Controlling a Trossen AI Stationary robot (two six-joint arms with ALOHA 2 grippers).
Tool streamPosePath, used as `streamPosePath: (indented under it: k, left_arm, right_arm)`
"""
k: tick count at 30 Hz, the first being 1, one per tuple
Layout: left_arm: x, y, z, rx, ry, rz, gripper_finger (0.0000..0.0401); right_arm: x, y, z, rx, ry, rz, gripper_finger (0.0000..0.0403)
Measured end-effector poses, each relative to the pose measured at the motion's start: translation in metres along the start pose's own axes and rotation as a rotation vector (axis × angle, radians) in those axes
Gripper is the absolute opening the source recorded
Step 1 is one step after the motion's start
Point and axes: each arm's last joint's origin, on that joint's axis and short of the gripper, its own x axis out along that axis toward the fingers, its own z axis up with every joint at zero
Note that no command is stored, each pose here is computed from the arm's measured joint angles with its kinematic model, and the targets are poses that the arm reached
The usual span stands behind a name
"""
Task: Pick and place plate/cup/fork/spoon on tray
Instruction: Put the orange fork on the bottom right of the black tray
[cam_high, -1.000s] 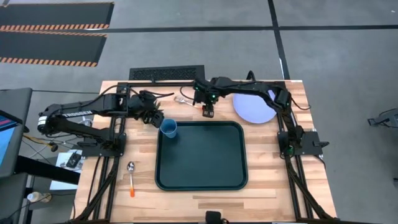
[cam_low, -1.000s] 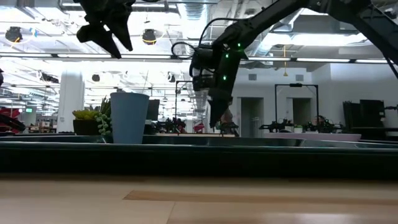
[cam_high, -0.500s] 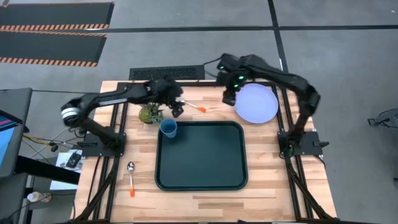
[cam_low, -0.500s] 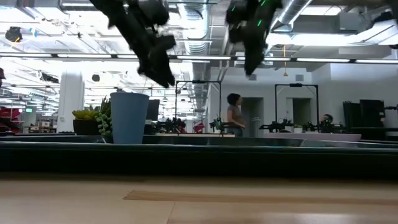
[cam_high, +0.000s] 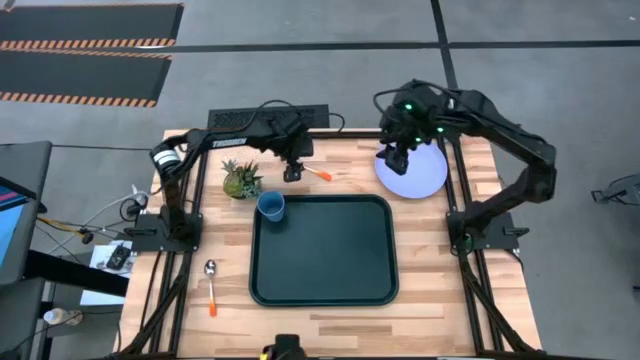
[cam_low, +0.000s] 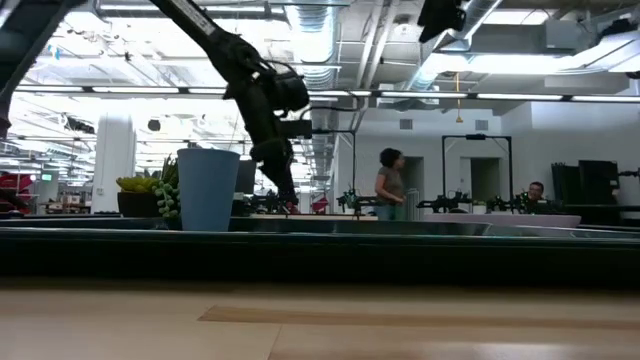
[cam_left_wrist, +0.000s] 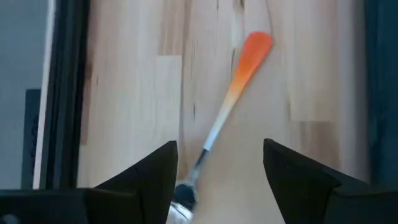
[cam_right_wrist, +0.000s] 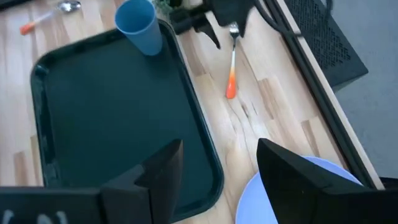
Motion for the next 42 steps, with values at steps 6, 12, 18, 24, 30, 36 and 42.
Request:
streamPosePath:
  k: [6,12,18,24,30,36,42]
  left_arm:
    - [0.019,0.015,-0.005,0.091,0.091,-0.073,0.0222]
    - [0.040,0.017,-0.014,0.125,0.167,-0.095,0.0222]
    - [0.047,0.016,-0.018,0.141,0.223,-0.080,0.0192]
    - [0.047,0.015,-0.020,0.141,0.263,-0.047,0.0064]
    - [0.048,0.013,-0.017,0.130,0.264,-0.025,0.0011]
    - [0.033,0.010,-0.008,0.017,0.216,0.002,0.0005]
    - [-0.014,0.017,0.009,-0.194,-0.010,0.014,0.0002]
  right_arm:
    - [-0.011,0.009,-0.005,0.006,-0.010,0.018,0.0230]
    - [-0.009,0.014,-0.008,-0.003,0.018,0.001,0.0230]
    - [-0.007,0.020,-0.007,-0.003,0.024,0.013,0.0230]
    - [-0.007,0.025,-0.008,0.000,0.026,0.024,0.0230]
    - [-0.007,0.031,-0.008,-0.003,0.029,0.040,0.0230]
    - [-0.031,0.040,-0.017,0.024,-0.043,0.062,0.0230]
    - [-0.070,0.042,-0.035,0.083,-0.170,-0.043,0.0230]
